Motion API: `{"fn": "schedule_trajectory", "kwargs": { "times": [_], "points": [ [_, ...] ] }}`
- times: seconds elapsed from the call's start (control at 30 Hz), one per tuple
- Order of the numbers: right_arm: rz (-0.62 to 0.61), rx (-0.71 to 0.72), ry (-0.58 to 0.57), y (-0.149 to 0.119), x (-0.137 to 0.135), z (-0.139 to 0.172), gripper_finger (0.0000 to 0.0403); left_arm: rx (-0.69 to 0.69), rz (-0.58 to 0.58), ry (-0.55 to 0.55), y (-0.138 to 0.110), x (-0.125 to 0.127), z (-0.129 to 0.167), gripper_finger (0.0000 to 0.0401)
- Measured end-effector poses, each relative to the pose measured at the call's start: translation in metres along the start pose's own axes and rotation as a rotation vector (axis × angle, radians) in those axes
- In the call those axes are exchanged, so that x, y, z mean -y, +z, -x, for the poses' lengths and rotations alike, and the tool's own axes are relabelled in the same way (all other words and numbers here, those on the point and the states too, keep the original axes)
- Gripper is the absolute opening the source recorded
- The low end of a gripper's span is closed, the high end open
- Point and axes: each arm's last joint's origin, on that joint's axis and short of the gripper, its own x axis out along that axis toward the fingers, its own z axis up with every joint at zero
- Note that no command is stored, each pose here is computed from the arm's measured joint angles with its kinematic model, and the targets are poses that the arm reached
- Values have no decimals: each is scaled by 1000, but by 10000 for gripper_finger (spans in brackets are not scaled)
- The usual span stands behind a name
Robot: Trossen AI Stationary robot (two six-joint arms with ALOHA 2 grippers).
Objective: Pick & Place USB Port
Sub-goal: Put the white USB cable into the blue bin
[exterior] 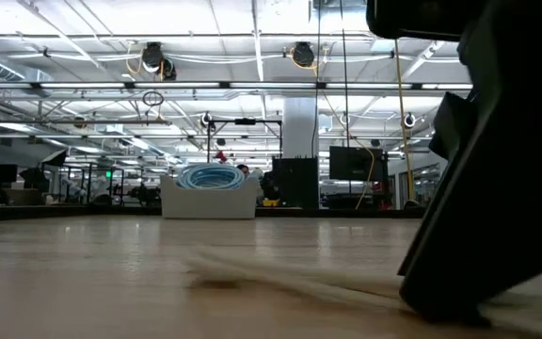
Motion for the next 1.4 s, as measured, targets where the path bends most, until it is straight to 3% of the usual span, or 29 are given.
{"fn": "schedule_trajectory", "kwargs": {
  "times": [0.07,0.17,0.33,0.5,0.63,0.73,0.83,1.0,1.4],
  "points": [
    [8,-7,-34,1,3,4,17,14,-9,-1,1,3,5,250],
    [-16,-54,-117,-2,11,13,11,21,-14,4,1,5,10,250],
    [-44,-38,-315,-6,26,72,5,26,-2,29,-1,8,17,250],
    [-245,85,-414,-9,43,165,3,4,10,31,-5,7,17,250],
    [-395,82,-472,-30,54,206,2,-25,18,42,-11,6,16,250],
    [-491,-16,-644,-48,65,226,1,-42,33,53,-14,4,14,250],
    [-571,-141,-658,-60,60,229,1,-47,37,58,-15,3,14,250],
    [-616,-177,-659,-63,51,210,1,-55,28,59,-26,5,13,250],
    [-587,-271,-913,-88,47,170,0,-59,33,52,-38,6,11,250]
  ]
}}
